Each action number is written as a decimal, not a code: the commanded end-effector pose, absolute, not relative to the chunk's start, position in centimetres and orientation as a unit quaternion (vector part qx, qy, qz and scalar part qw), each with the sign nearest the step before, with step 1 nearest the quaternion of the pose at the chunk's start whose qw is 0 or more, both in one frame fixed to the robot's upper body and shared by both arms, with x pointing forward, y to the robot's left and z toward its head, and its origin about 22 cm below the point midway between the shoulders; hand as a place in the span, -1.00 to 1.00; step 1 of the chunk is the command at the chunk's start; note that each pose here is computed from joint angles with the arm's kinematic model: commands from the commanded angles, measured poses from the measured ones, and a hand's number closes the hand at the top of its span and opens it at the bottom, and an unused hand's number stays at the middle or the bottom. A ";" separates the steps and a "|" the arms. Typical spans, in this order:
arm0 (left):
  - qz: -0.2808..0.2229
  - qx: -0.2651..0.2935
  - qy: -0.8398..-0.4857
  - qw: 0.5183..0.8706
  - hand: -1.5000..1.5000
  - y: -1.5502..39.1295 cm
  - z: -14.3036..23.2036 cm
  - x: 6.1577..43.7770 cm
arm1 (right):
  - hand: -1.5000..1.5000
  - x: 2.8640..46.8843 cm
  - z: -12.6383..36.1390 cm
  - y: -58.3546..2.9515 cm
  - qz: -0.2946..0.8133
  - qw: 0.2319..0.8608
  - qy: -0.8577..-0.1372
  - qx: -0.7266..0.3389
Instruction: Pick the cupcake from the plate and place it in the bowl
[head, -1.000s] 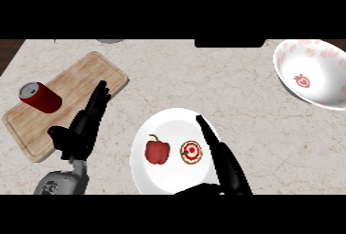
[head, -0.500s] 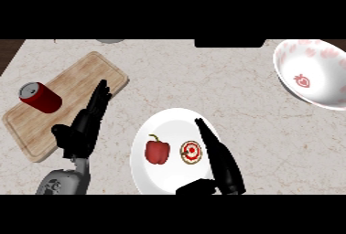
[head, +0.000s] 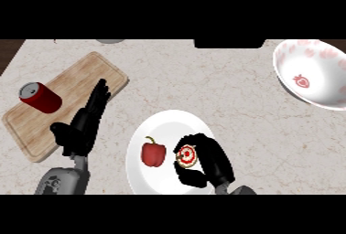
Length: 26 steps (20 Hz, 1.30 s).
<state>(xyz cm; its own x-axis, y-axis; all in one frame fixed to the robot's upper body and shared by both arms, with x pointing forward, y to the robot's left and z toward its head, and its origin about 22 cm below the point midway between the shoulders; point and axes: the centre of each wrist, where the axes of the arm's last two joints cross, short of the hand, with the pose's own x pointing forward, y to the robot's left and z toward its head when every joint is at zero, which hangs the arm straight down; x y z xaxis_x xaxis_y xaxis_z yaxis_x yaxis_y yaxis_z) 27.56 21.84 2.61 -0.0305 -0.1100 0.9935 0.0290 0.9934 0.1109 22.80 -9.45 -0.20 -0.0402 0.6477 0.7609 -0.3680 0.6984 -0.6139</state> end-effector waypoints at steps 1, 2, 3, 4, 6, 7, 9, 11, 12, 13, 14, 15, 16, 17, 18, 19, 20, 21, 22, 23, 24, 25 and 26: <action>-0.058 0.023 -0.710 0.701 0.00 21.9 3.4 26.9 | 1.00 20.6 -0.4 -9.0 0.387 0.677 -0.620 -0.085; -0.047 0.030 -0.713 0.699 0.00 20.7 2.9 27.7 | 1.00 22.7 -0.7 -8.3 0.382 0.675 -0.626 -0.083; -0.045 0.036 -0.715 0.696 0.00 20.9 4.6 29.4 | 1.00 23.0 1.5 -8.0 0.374 0.674 -0.632 -0.077; -0.052 0.037 -0.712 0.700 0.00 20.7 2.9 27.4 | 1.00 20.8 -0.2 -8.2 0.376 0.679 -0.626 -0.072; -0.045 0.027 -0.708 0.704 0.00 21.4 2.3 25.8 | 1.00 20.0 1.9 -14.2 0.392 0.660 -0.640 -0.035; -0.052 0.029 -0.718 0.694 0.00 21.3 2.7 27.6 | 1.00 21.0 2.8 -16.6 0.409 0.646 -0.644 -0.027; -0.045 0.035 -0.719 0.693 0.00 21.4 3.6 26.8 | 1.00 21.2 3.2 -21.4 0.419 0.627 -0.657 0.003; -0.038 0.039 -0.714 0.698 0.00 22.2 2.8 27.1 | 1.00 21.3 4.0 -25.9 0.422 0.618 -0.663 0.014; -0.034 0.028 -0.713 0.700 0.00 21.4 2.5 26.3 | 1.00 21.2 5.0 -27.0 0.412 0.602 -0.684 0.023; -0.049 0.034 -0.718 0.694 0.00 22.6 2.9 26.6 | 1.00 21.7 5.0 -28.3 0.404 0.592 -0.697 0.028; -0.040 0.045 -0.713 0.698 0.00 22.4 3.6 28.0 | 1.00 21.0 6.9 -27.9 0.399 0.568 -0.718 0.046; -0.043 0.030 -0.715 0.697 0.00 20.5 3.3 25.9 | 1.00 20.7 4.7 -27.8 0.364 0.573 -0.732 0.050; -0.045 0.037 -0.720 0.691 0.00 21.0 2.8 26.6 | 1.00 21.2 6.3 -28.9 0.358 0.554 -0.749 0.065; -0.049 0.038 -0.712 0.700 0.00 21.1 3.9 26.7 | 1.00 20.2 6.0 -29.2 0.345 0.548 -0.760 0.058; -0.042 0.046 -0.713 0.699 0.00 22.7 2.8 26.8 | 1.00 18.7 8.0 -29.5 0.349 0.523 -0.775 0.061; -0.041 0.032 -0.713 0.699 0.00 24.0 2.7 26.1 | 1.00 19.2 8.3 -30.1 0.332 0.513 -0.790 0.045; -0.040 0.041 -0.706 0.706 0.00 21.7 1.8 27.0 | 1.00 19.4 11.0 -30.3 0.342 0.481 -0.807 0.030; -0.036 0.038 -0.715 0.697 0.00 21.7 3.1 27.1 | 1.00 19.0 11.5 -31.1 0.334 0.475 -0.814 0.008; -0.039 0.041 -0.706 0.706 0.00 22.0 3.0 26.9 | 1.00 17.9 13.2 -30.8 0.337 0.464 -0.819 -0.001; -0.041 0.038 -0.711 0.701 0.00 23.2 3.9 27.8 | 1.00 18.2 13.2 -30.2 0.319 0.450 -0.834 -0.014; -0.043 0.028 -0.724 0.688 0.00 22.6 2.6 26.4 | 1.00 17.6 13.8 -30.6 0.319 0.453 -0.832 -0.028; -0.044 0.044 -0.715 0.696 0.00 22.6 3.2 27.4 | 1.00 17.4 16.0 -32.0 0.323 0.452 -0.831 -0.039; -0.052 0.031 -0.718 0.693 0.00 21.1 3.8 27.1 | 1.00 18.2 17.4 -31.2 0.324 0.450 -0.831 -0.056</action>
